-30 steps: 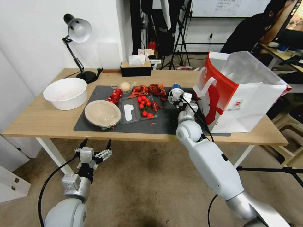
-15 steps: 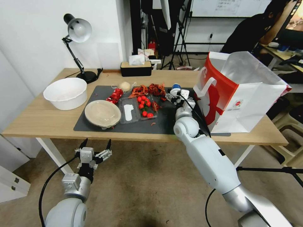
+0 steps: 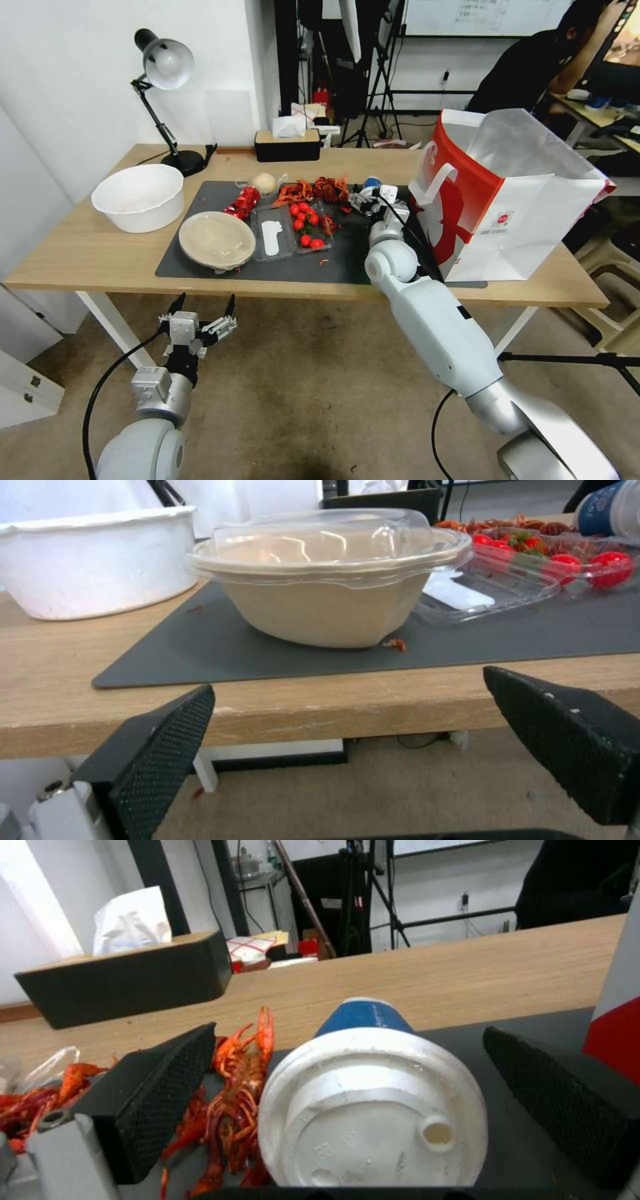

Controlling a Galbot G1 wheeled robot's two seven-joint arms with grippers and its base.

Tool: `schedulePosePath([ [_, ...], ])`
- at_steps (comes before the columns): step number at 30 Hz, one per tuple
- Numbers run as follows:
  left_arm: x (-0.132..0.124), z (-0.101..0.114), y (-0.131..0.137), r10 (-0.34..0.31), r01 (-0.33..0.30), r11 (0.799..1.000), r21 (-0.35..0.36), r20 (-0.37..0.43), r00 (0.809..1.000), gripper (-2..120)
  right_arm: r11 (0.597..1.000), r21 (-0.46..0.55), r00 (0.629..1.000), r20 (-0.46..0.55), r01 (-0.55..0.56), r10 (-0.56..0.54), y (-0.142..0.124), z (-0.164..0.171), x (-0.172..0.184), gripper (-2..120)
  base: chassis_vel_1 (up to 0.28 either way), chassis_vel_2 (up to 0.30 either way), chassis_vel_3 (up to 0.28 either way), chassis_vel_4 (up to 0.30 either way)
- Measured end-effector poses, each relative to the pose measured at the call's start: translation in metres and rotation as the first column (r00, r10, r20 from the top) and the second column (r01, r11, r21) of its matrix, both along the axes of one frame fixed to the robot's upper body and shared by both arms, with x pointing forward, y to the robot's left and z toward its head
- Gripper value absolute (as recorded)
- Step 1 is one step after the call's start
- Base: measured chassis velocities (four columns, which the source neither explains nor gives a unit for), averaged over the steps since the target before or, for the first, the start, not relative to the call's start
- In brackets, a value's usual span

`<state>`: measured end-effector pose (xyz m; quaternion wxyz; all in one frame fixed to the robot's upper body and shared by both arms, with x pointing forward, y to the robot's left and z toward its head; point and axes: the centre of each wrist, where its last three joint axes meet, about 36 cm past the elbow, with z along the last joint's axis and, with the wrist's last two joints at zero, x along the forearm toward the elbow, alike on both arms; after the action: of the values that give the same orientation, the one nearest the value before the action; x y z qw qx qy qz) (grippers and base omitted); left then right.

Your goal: Pick up the trash from the table and place it into the takeout bag.

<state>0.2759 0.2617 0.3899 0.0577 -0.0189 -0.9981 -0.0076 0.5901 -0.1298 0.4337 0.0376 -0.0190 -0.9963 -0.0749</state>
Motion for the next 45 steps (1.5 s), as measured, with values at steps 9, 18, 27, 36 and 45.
schedulePosePath([
  [9,0.0,-0.001,-0.001,0.0,0.0,1.0,-0.002,-0.001,1.0,100,1.0,-0.007,1.0,-0.005,0.001,-0.001,0.001,-0.001,0.007,100,0.0,0.0,0.0,0.0],
  [18,-0.001,-0.001,-0.001,0.0,0.0,1.0,-0.001,-0.003,1.0,100,1.0,-0.018,1.0,-0.021,0.001,-0.001,0.002,-0.004,0.018,100,0.0,0.0,0.0,0.0],
  [27,-0.001,-0.004,0.0,0.0,0.0,1.0,0.0,-0.005,1.0,100,1.0,-0.019,0.998,-0.06,0.009,-0.01,0.003,-0.016,0.026,100,0.0,0.0,0.0,0.0],
  [36,-0.001,-0.007,0.0,0.001,-0.001,1.0,-0.001,-0.001,1.0,100,1.0,-0.012,0.996,-0.084,0.01,-0.011,0.002,-0.023,0.031,100,0.0,0.0,0.0,0.0],
  [45,-0.001,-0.008,0.001,0.002,-0.002,1.0,0.0,-0.001,1.0,100,1.0,-0.007,0.996,-0.092,0.001,-0.002,0.007,-0.024,0.034,96,0.0,0.0,0.0,0.0],
])
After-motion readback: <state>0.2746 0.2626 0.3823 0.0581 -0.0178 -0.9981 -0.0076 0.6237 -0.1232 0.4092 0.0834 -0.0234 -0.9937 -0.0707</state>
